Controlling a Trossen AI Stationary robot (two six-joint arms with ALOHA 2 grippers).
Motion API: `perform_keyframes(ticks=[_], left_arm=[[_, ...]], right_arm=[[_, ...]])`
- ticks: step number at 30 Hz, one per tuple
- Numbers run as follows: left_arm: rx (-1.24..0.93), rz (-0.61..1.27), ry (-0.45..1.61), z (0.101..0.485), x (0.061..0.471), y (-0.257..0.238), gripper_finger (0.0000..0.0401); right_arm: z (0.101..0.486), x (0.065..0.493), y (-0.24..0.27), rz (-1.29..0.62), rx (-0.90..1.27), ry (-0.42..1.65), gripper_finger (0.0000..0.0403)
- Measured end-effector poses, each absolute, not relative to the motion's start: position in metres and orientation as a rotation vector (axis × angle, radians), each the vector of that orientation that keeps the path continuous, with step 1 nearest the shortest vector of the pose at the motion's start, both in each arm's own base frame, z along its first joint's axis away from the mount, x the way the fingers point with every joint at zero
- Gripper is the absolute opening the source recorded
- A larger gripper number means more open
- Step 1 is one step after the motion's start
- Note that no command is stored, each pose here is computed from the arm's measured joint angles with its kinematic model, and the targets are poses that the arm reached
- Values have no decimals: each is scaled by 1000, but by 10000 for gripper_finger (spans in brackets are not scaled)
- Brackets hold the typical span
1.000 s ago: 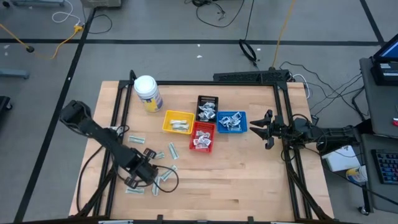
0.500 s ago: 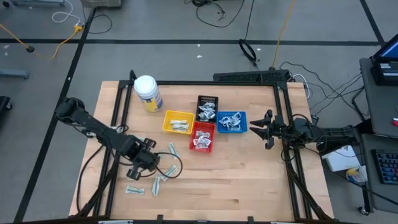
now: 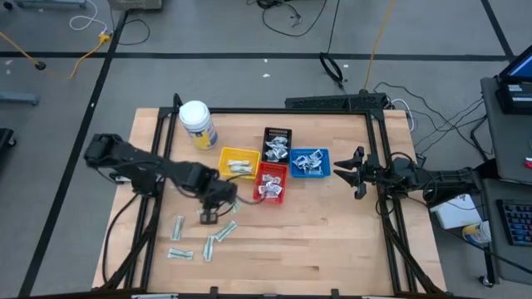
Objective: Pick & Place First Aid Supplies
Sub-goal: Put the ointment pack into the red bin
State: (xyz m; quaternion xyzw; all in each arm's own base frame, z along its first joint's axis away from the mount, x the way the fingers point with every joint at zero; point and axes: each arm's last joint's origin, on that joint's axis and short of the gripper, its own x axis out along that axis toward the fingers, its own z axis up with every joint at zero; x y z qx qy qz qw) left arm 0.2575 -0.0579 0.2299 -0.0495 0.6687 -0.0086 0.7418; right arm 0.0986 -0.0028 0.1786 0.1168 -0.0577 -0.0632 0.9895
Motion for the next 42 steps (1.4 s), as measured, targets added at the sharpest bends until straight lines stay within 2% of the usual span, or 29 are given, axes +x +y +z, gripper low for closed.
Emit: perform_keyframes(ticks=[14,28,36,42], left_arm=[[-304,80,1451,247,352,-10,0],[-389,123,1341,264,418,30,0],[-313,177,1225,250,439,31,0],[-279,196,1249,220,450,31,0]], right_arm=[[179,99,-3,-127,234,-116,130],[179,99,-3,-127,234,-115,130],[179,99,-3,-127,234,-116,130],[179,99,-3,-127,235,-121,130]])
